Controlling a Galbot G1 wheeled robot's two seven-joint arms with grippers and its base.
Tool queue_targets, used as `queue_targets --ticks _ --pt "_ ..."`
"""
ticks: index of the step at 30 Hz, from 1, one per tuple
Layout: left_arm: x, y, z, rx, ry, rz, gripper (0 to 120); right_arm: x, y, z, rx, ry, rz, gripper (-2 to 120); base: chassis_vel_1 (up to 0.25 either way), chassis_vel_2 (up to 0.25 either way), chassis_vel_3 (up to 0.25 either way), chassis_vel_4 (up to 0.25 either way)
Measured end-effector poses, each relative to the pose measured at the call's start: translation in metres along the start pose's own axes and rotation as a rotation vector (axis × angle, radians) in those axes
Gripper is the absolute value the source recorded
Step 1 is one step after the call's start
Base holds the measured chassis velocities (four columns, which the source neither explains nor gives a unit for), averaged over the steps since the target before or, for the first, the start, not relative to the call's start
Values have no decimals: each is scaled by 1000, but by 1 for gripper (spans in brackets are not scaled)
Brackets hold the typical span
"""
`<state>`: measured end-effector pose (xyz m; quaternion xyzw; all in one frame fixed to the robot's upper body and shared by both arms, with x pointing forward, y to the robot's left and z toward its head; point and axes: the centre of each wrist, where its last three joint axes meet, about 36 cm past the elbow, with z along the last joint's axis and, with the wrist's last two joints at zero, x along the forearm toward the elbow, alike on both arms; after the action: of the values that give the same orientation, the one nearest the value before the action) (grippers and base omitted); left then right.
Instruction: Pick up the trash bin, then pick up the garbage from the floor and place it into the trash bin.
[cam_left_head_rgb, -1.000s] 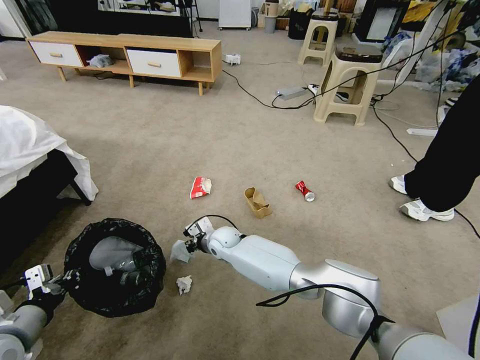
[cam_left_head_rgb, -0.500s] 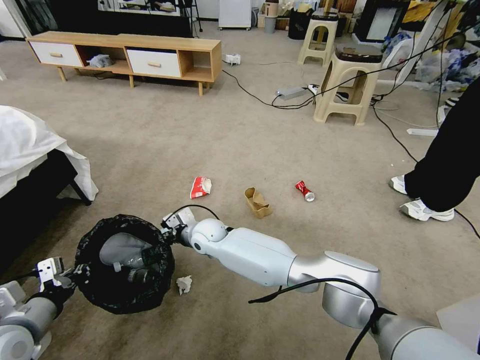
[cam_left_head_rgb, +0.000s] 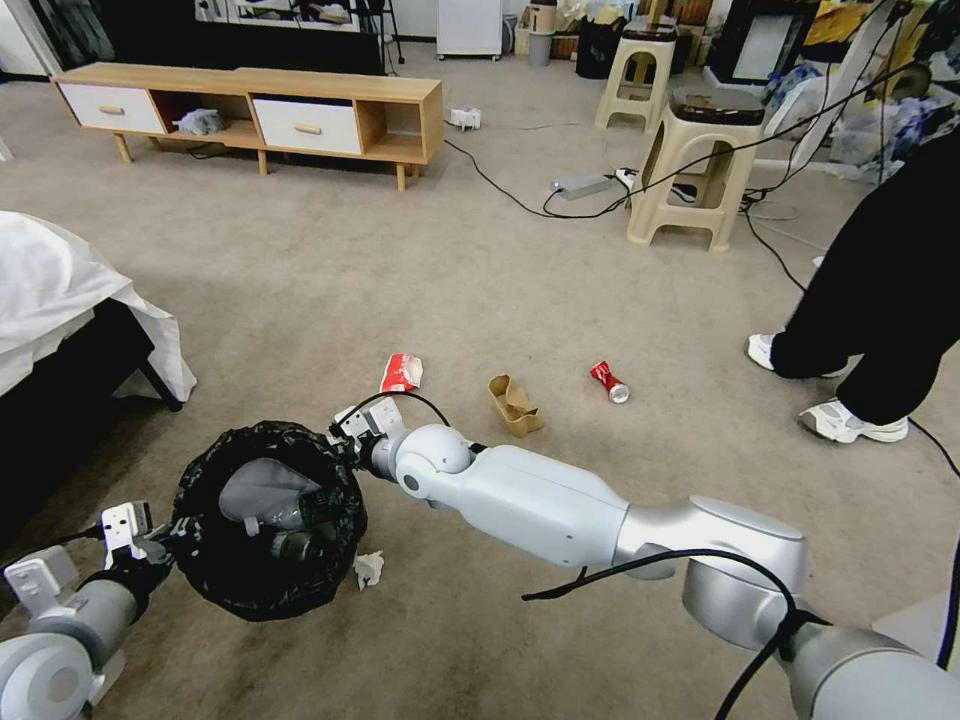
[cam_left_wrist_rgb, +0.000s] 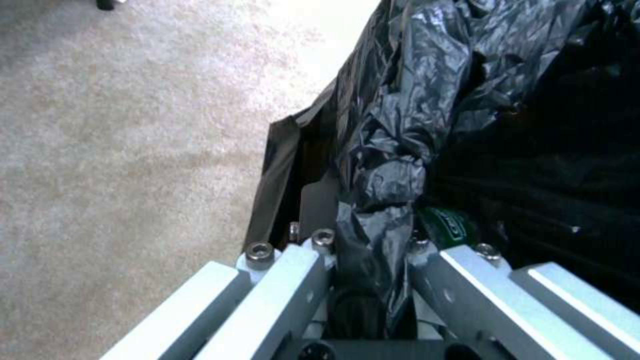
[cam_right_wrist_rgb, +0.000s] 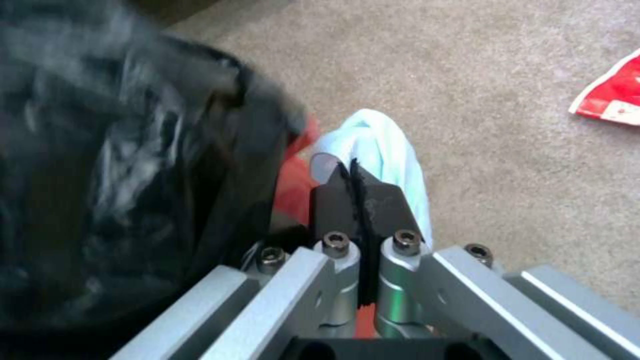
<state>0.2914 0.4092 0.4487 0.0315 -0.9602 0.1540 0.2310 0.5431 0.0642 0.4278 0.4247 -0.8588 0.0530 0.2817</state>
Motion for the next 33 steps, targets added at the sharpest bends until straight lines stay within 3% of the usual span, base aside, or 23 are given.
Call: queue_targets --ticks 13,21,33 --pt "-6 -12 5 -9 -5 0 1 36 -5 -6 -23 -40 9 0 0 0 0 0" --pt "-5 2 1 -8 -58 -87 1 50 -14 2 -49 -48 30 0 0 0 0 0" --pt "7 1 1 -24 -53 -102 1 60 -30 -7 -61 -81 67 0 0 0 0 0"
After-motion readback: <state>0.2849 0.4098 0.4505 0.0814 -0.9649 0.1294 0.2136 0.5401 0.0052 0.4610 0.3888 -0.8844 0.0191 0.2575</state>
